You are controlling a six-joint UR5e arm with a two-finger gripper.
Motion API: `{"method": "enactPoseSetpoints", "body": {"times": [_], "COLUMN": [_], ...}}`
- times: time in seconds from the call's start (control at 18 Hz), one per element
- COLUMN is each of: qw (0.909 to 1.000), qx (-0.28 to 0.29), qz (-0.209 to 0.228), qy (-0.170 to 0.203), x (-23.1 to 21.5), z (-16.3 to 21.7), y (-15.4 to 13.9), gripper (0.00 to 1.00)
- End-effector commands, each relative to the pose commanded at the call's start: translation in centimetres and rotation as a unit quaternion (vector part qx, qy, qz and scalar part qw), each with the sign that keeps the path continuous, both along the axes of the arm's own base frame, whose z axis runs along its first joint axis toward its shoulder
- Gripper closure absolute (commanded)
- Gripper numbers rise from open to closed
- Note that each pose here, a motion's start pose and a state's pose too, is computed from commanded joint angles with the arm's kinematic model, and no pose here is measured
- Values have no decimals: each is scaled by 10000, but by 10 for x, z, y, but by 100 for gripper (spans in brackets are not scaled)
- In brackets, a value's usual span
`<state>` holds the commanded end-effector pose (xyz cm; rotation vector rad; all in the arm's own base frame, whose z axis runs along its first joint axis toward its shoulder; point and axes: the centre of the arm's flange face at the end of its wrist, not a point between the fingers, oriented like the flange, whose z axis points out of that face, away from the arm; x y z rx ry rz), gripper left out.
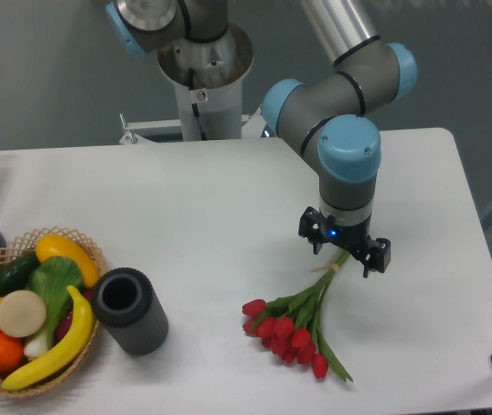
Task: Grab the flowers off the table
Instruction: 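Lower the open gripper onto the green tulip stems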
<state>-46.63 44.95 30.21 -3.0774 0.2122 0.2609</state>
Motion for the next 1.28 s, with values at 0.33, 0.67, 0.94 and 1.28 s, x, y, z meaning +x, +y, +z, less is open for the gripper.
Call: {"method": "enactPoseSetpoints", "body": {"times": [0.33,0.67,0.94,1.28], "qw": [10000,9997,9998,9996], "qx": [-29,157,-3,-51], "qz": [19,210,111,70], "qy": [-90,8,-174,-282], "x": [8,23,23,11], "z": [-19,-48,-78,-105], "y": [-7,-15,-10,1], "gripper": [0,0,0,0]}}
